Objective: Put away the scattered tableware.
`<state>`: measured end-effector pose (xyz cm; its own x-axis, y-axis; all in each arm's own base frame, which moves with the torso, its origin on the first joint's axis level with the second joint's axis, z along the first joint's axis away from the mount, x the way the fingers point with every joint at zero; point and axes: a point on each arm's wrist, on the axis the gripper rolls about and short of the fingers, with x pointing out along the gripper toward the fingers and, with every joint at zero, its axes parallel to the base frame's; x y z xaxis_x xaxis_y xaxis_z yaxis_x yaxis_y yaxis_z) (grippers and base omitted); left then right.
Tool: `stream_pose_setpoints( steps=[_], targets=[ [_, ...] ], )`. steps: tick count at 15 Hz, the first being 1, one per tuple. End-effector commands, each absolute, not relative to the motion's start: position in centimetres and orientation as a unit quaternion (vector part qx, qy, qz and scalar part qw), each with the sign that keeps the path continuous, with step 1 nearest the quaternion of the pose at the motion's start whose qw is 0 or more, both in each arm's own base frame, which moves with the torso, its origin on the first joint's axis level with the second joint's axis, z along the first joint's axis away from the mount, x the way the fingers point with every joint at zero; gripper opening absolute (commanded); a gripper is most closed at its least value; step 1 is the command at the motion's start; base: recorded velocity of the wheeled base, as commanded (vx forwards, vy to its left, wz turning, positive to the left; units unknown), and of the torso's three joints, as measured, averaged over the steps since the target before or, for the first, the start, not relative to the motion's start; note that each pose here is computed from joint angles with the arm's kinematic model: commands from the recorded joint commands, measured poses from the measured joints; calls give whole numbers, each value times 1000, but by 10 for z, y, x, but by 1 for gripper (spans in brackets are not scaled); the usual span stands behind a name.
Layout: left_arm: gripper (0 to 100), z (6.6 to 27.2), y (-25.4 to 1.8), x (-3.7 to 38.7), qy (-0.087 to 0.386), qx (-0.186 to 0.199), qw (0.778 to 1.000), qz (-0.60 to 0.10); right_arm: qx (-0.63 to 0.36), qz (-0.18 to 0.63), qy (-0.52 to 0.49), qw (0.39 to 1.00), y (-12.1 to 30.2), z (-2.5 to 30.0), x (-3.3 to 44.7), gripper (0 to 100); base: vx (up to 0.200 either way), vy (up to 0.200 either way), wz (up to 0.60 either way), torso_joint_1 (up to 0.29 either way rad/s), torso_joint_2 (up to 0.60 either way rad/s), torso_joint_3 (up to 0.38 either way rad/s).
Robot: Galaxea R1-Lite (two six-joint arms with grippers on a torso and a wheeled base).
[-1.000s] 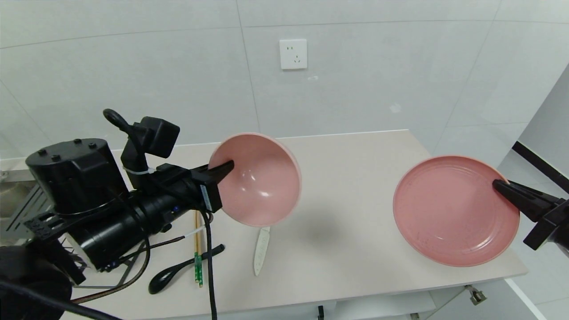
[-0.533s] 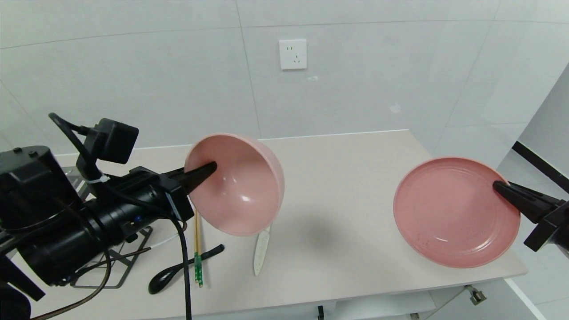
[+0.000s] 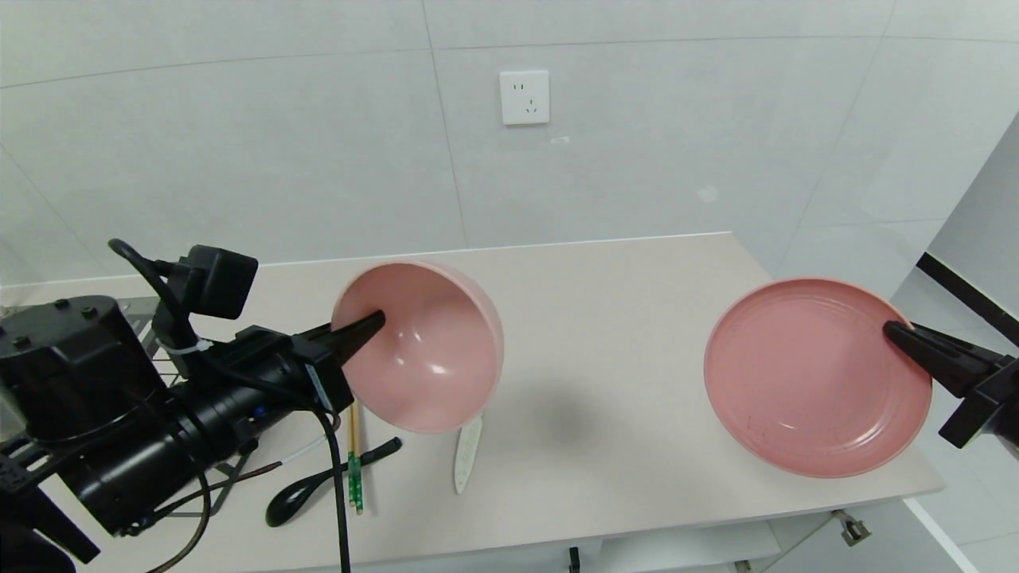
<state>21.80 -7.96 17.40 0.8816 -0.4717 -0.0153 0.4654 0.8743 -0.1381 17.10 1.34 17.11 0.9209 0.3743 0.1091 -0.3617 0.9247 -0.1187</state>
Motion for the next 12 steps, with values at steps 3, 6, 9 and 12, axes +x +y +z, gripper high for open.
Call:
stream_pose_setpoints(
  steps=[3,6,9,12],
  targets=[
    [0,145,-91,220,48,-83,970,-225,-32,189,-79,978,14,179,175,0,0,0,0,0,0,0],
    [0,103,-121,207,58,-70,960,-263,-10,186,-83,979,14,182,178,0,0,0,0,0,0,0],
    [0,105,-128,219,42,-71,964,-251,60,162,-97,980,19,187,177,0,0,0,0,0,0,0],
    [0,108,-131,223,26,-41,966,-255,87,198,-92,972,32,189,182,0,0,0,0,0,0,0]
  ],
)
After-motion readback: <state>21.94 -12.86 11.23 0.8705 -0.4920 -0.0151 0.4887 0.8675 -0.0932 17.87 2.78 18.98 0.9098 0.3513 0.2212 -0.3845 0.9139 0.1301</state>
